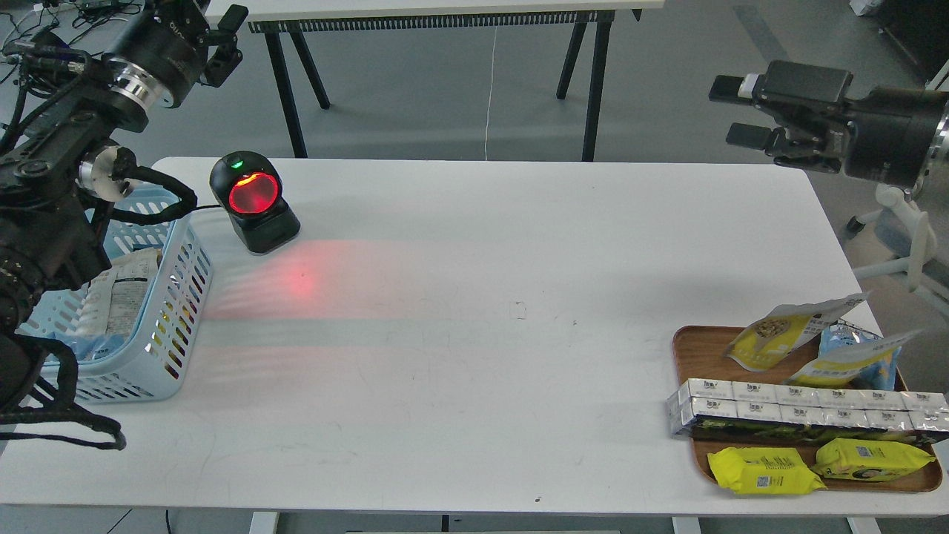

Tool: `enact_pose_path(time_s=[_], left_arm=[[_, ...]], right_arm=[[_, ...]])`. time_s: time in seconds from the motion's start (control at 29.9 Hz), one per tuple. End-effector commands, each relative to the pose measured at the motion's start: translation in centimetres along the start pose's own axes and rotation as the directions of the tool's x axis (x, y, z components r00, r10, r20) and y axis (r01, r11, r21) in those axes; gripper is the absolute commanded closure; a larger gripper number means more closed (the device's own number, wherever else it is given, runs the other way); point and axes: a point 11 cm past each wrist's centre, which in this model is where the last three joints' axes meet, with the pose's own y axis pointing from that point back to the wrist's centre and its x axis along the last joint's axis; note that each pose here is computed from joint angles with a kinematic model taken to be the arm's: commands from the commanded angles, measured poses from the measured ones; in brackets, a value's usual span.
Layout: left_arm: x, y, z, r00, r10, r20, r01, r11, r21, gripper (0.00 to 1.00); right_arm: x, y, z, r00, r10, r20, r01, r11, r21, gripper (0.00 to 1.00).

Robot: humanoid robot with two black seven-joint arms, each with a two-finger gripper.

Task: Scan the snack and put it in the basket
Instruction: 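Move the right gripper toward the wooden tray of snacks, then lower the right gripper and grasp the yellow snack packet on the tray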

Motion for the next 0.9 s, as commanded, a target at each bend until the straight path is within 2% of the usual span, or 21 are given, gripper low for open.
enact_pose_path(time_s=[0.0, 0.17, 0.33, 0.5, 0.87], left_arm=[[-0.1, -0.1, 0.0, 1.000, -0.004, 0.005, 0.004, 1.000, 0.002, 0.00], [-0.1, 0.1, -0.2, 1.000, -0.004, 0.006, 0.004, 1.000, 0.008, 0.00], [0.0, 0.3, -0.6, 1.000, -0.002, 0.004, 0.002, 1.000, 0.015, 0.00], [-0.1, 0.3, -0.8, 1.000, -0.003, 0.001, 0.003, 1.000, 0.018, 0.00], [0.2, 0.5, -1.0, 1.000, 0.004, 0.005, -0.004, 1.000, 0.025, 0.00]], right_arm=[[-1.5, 1.3, 0.0, 0.970, -0.133, -0.205, 0.110, 0.987, -0.121, 0.01], [-4.4, 3.1, 1.6, 0.799, -0.378, -0.468, 0.226, 0.910, -0.348, 0.01], [-4.9, 4.9, 3.8, 0.647, -0.521, -0.557, 0.225, 0.828, -0.514, 0.01], [-5.5, 5.6, 5.3, 0.552, -0.606, -0.573, 0.227, 0.770, -0.596, 0.01], [-6.6, 4.4, 7.7, 0.489, -0.677, -0.549, 0.273, 0.717, -0.642, 0.01]])
